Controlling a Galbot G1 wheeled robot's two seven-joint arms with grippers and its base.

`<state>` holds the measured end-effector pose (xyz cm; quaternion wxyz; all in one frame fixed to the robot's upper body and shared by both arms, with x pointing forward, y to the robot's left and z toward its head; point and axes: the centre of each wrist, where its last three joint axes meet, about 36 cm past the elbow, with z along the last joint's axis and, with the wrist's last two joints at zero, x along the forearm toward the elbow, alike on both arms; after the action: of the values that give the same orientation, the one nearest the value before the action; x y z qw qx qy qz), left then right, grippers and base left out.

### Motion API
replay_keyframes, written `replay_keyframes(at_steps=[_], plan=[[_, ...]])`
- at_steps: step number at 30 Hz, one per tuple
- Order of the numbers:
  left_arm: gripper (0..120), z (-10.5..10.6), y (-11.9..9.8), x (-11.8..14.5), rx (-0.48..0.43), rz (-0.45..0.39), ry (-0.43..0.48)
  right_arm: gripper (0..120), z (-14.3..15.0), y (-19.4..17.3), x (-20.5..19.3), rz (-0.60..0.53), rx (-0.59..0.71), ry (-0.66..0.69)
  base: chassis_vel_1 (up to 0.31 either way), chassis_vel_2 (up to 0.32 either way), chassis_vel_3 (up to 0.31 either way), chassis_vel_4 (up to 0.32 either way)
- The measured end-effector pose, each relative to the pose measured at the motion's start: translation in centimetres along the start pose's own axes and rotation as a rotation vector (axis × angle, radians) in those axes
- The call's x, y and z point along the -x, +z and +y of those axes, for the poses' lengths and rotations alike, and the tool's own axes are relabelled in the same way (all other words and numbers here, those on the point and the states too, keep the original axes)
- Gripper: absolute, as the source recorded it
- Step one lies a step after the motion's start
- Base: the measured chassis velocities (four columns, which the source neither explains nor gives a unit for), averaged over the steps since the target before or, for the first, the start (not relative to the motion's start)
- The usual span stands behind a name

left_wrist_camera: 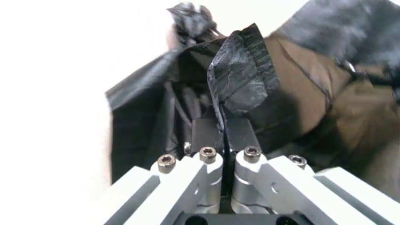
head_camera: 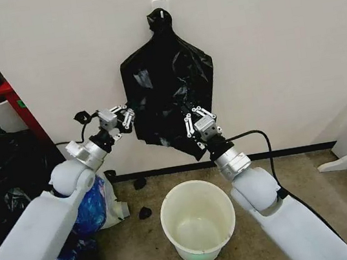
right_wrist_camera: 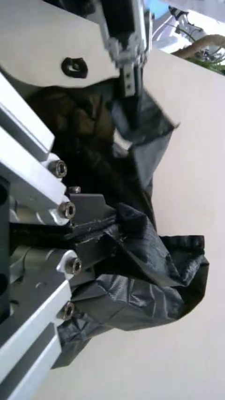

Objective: Place the garbage bag over the trash bin.

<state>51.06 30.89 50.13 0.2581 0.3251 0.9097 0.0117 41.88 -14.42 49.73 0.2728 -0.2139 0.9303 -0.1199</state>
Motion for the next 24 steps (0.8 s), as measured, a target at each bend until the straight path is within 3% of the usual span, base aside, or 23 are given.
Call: replay_keyframes(at_steps=[3, 8, 13, 15, 17, 21, 24], plan=[[0, -0.4, 0.1, -0.4, -0.041, -0.019, -0.033, 0, -0.2, -0.1, -0.1, 0.0, 0.016, 0.007, 0.0, 0.0, 0.0, 0.0], [0, -1.8, -1.0, -1.8, -0.131, -0.098, -0.097, 0, 0.0, -1.3, -1.7, 0.022, 0.153, 0.067, 0.0, 0.0, 0.0, 0.0], [0, -2.7, -1.8, -3.4, -0.128, -0.12, -0.104, 0, 1.2, -3.4, -5.0, 0.069, 0.291, 0.081, 0.0, 0.0, 0.0, 0.0], [0, -3.5, -2.1, -4.9, -0.115, -0.123, -0.104, 0, 2.6, -5.8, -8.7, 0.106, 0.377, 0.063, 0.0, 0.0, 0.0, 0.0], [0, -3.7, -2.2, -5.2, -0.112, -0.122, -0.103, 0, 2.8, -6.1, -9.1, 0.107, 0.386, 0.06, 0.0, 0.0, 0.0, 0.0], [0, -5.1, -2.5, -9.2, -0.067, -0.061, -0.086, 0, 4.2, -8.7, -12.2, 0.097, 0.463, 0.042, 0.0, 0.0, 0.0, 0.0], [0, -5.5, -3.0, -11.0, -0.028, -0.035, -0.062, 0, 4.6, -9.1, -13.3, 0.061, 0.443, 0.016, 0.0, 0.0, 0.0, 0.0]])
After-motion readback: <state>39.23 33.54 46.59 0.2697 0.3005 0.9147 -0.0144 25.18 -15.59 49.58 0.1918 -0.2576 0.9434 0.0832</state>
